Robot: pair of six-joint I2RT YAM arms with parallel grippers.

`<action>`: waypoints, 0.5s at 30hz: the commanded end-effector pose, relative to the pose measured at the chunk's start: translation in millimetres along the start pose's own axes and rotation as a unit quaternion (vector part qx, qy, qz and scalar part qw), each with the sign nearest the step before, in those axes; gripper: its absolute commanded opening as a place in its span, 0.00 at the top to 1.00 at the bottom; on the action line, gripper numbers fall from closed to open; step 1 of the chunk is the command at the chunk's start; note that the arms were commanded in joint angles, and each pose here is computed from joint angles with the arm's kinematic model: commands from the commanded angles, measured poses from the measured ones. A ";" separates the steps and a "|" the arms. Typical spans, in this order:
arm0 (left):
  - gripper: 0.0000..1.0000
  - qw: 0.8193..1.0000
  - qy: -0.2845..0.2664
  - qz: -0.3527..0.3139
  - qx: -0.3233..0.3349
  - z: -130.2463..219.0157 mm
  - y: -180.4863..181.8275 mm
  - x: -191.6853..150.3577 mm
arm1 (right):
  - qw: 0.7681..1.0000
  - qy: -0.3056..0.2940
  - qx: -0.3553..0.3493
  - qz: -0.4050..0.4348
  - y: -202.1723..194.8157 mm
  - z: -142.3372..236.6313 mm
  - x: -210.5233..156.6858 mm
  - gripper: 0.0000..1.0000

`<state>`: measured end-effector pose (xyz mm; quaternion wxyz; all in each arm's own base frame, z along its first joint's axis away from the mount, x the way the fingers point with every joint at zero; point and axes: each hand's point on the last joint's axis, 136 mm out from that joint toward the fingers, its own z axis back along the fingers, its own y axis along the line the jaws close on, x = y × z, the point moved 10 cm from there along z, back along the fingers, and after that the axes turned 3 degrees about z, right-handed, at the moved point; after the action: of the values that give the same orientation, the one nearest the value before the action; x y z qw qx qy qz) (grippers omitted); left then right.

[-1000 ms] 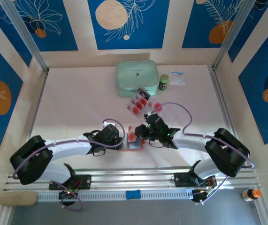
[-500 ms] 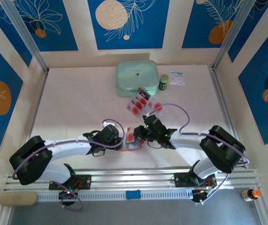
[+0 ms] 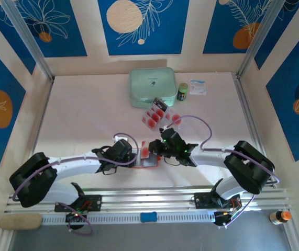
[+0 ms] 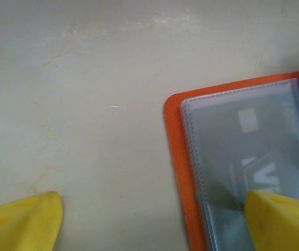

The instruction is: Put the credit cards into the card holder

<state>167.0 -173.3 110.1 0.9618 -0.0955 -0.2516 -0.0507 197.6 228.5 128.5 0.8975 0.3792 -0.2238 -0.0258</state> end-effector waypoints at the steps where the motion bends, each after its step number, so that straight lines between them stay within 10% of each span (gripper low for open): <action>1: 0.11 1.000 -0.001 0.007 0.009 2.8 5.5 -2.1 | 1.000 -0.016 0.000 -0.004 -0.1 5.7 -0.8 1.00; 15: 0.11 1.000 0.003 0.004 0.014 1.3 9.7 -7.2 | 1.000 -0.012 -0.002 -0.010 -1.1 -3.7 -5.5 1.00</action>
<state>164.1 -169.8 108.5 0.9624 -0.0935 -0.2497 -0.0511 195.8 231.2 128.6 0.8946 0.3829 -0.2279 -0.0331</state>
